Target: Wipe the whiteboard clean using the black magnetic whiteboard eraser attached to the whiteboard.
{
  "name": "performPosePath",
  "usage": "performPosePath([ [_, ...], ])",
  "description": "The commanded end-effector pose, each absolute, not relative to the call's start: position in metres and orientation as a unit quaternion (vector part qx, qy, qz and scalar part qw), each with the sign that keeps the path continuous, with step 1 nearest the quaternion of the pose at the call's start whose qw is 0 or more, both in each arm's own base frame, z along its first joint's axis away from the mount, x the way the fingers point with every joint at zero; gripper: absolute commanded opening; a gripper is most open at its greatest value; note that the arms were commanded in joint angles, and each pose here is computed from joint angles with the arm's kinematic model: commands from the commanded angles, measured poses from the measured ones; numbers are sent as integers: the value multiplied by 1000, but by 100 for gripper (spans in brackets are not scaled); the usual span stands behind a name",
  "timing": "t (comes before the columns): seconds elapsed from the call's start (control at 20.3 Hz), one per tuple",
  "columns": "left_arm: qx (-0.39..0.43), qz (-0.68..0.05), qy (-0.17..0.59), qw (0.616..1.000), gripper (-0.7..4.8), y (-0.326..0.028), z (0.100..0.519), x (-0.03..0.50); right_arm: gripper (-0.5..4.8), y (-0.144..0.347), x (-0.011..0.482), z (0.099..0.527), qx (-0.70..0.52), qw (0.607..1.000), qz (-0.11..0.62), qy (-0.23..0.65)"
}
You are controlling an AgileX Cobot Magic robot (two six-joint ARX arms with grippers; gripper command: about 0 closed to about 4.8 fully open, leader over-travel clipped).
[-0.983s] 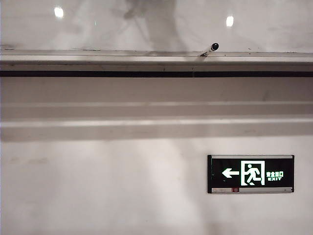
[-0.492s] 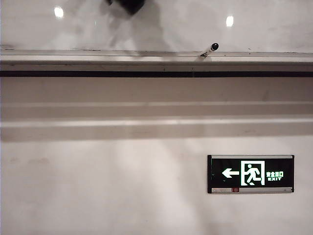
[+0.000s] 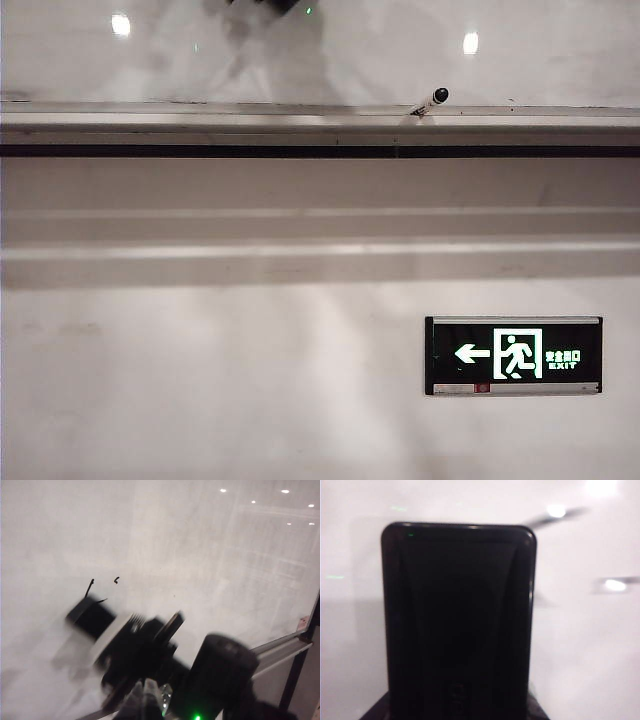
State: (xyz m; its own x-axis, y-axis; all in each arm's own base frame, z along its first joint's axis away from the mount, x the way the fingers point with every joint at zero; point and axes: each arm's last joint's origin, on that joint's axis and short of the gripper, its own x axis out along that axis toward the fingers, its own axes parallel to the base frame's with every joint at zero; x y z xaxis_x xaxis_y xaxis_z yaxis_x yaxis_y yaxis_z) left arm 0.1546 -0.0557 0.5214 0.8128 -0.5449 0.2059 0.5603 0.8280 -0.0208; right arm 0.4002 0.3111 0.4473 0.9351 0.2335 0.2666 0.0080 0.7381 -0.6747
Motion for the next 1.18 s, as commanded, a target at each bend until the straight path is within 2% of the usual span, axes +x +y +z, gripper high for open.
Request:
performPosePath([
  [0.05,-41,-296,-107,948,-5,-55,525,151,-1,272,398,488,-311,928,-50,-200],
  [0.15,-41,-297,-107,948,-5,-55,525,151,-1,259,399,496,-306,930,-78,-191],
  [0.34,-41,-297,-107,948,-5,-55,525,151,0,259,397,499,-311,927,-58,-200],
  [0.39,-41,-297,-107,948,-5,-55,525,151,56,266,395,498,-319,925,-35,-204],
  [0.44,-41,-297,-107,948,-5,-55,525,150,173,270,392,497,-324,922,-16,-210],
  [0.49,-41,-296,-107,948,-5,-55,525,150,405,276,387,499,-325,920,3,-218],
  [0.54,-41,-297,-107,948,-5,-55,525,150,479,280,382,501,-323,919,13,-226],
  [0.79,-41,-296,-108,948,-5,-55,526,150,479,281,350,526,-312,919,31,-238],
  [0.93,-42,-296,-119,947,-5,-56,527,153,479,258,325,557,-281,927,-8,-248],
  [1.03,-71,-301,-130,942,-5,-58,530,160,232,235,302,583,-248,930,-61,-264],
  [1.08,-101,-306,-132,937,-5,-60,531,167,6,218,286,599,-233,931,-99,-262],
  [1.18,-139,-313,-134,930,-5,-64,530,182,-1,191,259,622,-220,929,-128,-269],
])
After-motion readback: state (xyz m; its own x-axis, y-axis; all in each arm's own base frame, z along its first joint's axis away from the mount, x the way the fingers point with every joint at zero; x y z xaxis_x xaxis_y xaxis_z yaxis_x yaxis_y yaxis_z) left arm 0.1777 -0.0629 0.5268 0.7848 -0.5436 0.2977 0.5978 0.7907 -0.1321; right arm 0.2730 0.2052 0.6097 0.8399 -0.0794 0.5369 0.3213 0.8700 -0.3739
